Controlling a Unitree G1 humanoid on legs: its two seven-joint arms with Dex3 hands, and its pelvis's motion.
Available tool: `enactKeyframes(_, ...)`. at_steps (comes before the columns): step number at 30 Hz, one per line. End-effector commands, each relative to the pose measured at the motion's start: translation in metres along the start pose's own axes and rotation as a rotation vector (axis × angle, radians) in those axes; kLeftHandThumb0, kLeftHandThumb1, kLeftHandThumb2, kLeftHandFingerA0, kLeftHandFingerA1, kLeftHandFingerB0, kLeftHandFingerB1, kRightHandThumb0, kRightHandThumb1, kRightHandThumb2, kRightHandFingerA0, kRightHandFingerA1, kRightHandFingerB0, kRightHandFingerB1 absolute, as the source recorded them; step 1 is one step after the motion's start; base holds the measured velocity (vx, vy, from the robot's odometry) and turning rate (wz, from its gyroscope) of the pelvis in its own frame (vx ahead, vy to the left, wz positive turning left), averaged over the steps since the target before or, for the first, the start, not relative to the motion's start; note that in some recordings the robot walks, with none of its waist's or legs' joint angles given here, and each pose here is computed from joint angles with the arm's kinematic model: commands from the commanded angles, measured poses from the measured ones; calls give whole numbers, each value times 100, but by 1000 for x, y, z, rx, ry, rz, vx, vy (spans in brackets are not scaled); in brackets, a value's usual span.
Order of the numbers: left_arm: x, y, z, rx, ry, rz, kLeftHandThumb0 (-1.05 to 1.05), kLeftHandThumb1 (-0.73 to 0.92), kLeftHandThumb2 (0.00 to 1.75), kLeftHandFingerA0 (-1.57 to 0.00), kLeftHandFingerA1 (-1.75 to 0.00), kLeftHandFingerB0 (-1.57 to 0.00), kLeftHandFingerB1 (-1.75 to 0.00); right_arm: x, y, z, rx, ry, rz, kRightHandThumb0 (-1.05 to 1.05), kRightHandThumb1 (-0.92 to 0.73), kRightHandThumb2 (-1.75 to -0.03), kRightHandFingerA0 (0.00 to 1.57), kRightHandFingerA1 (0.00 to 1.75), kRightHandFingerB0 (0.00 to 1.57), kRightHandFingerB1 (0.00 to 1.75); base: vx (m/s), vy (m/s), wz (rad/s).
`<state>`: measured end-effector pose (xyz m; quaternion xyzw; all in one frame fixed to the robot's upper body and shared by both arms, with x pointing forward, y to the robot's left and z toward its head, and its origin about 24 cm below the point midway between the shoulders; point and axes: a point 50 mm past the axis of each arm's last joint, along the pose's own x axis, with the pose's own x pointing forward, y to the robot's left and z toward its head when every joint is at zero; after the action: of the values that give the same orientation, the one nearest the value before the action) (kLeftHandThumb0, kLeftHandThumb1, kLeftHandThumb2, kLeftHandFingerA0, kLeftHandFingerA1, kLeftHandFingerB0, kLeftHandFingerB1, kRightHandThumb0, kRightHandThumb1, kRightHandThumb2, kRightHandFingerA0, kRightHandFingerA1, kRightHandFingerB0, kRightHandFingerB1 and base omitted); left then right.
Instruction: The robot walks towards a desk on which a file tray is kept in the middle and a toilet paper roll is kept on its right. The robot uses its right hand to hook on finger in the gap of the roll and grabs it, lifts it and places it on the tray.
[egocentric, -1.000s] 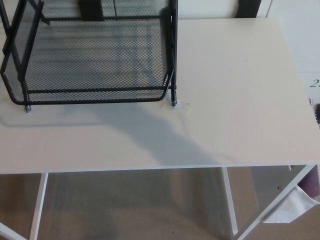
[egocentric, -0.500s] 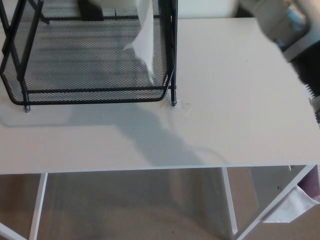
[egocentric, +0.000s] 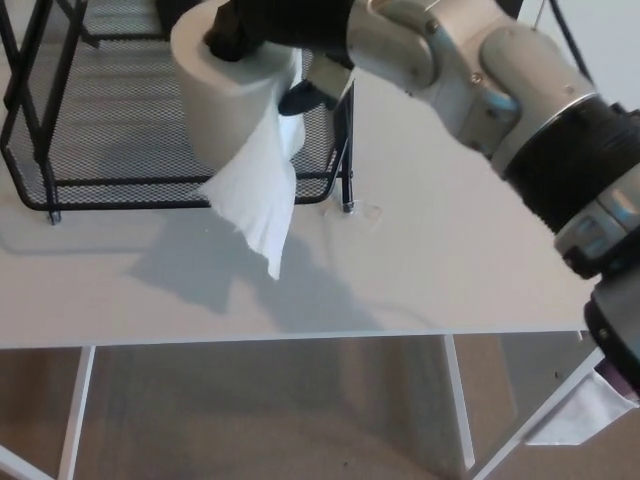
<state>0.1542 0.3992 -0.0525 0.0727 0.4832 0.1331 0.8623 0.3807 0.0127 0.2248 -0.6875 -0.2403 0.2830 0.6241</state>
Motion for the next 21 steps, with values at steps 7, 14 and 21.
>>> enactKeyframes(7,0,-2,4,25,-9,-19,-60,13,106,-16,-74,0,-67,2,5,-3,57,41,-48,-30,-62,-61,84,147,54,46,0,0,0)
enactKeyframes(14,1,-2,0,39,-1,-7,-56,13,104,-23,-75,-6,-67,1,-31,-10,-110,168,25,-62,-38,-78,12,69,1,47,0,0,0)
enactKeyframes(21,0,-2,-2,24,0,-3,-55,8,102,-28,-78,-10,-70,-8,-56,-13,-86,175,38,-71,-40,-63,0,57,2,43,0,0,0)
